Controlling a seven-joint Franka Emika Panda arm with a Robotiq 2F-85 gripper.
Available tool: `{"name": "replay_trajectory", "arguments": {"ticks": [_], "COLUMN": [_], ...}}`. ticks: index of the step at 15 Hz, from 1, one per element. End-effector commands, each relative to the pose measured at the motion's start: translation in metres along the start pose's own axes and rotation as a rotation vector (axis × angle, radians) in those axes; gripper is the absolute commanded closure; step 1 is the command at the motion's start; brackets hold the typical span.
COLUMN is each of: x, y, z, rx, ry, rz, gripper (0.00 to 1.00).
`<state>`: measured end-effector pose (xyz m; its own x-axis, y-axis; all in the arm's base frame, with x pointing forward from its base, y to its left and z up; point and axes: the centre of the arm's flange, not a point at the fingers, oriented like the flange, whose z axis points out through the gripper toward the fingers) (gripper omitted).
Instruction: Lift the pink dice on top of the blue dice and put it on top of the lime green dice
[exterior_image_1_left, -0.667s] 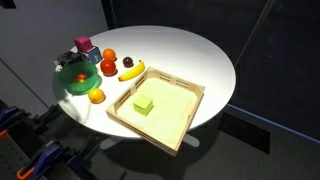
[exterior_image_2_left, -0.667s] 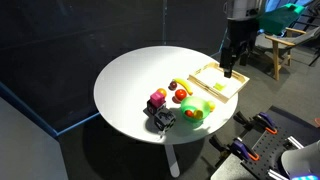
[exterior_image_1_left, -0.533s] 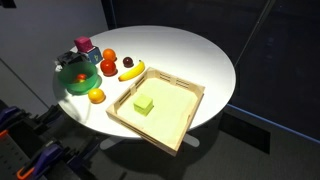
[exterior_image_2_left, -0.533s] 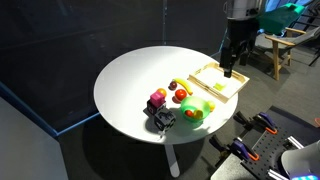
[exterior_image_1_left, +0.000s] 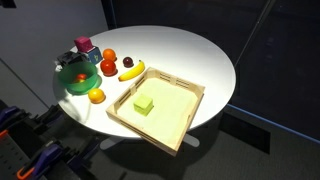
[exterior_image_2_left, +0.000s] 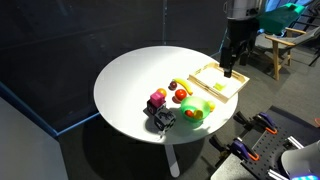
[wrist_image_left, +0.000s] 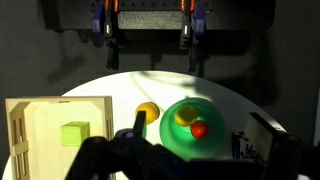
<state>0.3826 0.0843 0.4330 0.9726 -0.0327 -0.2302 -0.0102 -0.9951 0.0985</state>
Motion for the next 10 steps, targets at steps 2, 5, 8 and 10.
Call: {"name": "replay_trajectory", "arguments": {"ticks": [2,5,8,10], "x": [0.000,0.005,0.012,0.019], "y": [0.000,-0.004,-0.007,-0.009], "z": [0.000,-0.001,-0.003,-0.006], "rx": [0.000,-0.018,-0.020,-0.015], "ry": [0.000,0.017,0.040,0.059], "rz": [0.000,-0.004,-0.008,-0.010], "gripper": [0.00,0.00,0.00,0.00]}}
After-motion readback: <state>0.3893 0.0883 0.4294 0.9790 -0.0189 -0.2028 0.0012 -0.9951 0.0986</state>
